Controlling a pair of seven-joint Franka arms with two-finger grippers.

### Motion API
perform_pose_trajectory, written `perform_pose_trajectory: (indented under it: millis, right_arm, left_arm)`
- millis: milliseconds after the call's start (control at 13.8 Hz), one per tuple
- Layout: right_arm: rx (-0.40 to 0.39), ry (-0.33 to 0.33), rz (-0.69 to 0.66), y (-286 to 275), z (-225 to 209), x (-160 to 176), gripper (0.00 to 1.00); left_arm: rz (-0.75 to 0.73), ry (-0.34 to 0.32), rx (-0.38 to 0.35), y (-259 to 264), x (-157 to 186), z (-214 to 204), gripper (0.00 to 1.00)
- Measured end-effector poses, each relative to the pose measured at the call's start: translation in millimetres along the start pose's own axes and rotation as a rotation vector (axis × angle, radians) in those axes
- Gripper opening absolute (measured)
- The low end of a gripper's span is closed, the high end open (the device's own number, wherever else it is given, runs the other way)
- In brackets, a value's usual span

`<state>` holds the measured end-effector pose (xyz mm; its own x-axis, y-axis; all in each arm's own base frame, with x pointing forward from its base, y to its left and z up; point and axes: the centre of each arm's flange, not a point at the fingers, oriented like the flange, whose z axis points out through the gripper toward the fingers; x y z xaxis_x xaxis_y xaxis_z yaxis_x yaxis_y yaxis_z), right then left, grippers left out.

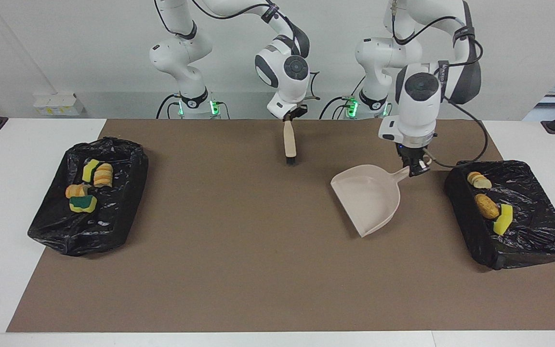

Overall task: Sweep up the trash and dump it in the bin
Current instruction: 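Return the dustpan to the table center with the left gripper, then set the brush down with the right gripper while the left gripper lowers the dustpan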

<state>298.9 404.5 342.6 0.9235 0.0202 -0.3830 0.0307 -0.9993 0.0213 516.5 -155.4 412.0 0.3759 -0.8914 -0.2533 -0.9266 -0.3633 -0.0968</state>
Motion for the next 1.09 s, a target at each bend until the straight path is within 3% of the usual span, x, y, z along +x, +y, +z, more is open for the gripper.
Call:
perform_pose_trajectory:
  millis: [73,145,364,582,800,1091]
  right_arm:
    - [-0.006,-0.005,0.004,1.6,4.3,-0.5,0.26]
    - [-0.008,-0.006,0.004,1.9,6.1,-1.0,0.34]
    - [0.008,0.006,0.005,-0.1,-5.1,0.3,0.65]
    - [0.047,0.008,0.048,22.1,-54.1,19.0,0.99]
    - [0.096,0.012,0.050,82.3,-103.3,60.6,1.00]
    - [0.083,0.039,-0.027,176.9,-112.0,120.4,1.00]
  left_arm:
    - [-0.100,0.007,-0.010,14.5,22.2,3.9,0.32]
    - [-0.216,0.024,-0.036,29.1,41.2,5.1,0.32]
    - [-0.546,0.093,-0.127,60.8,83.7,-4.6,0.32]
    - [-0.810,0.145,-0.212,89.6,135.1,-22.9,0.32]
    - [-0.877,0.209,-0.274,117.1,174.9,-42.1,0.32]
    - [-1.035,0.236,-0.313,148.0,219.3,-51.9,0.32]
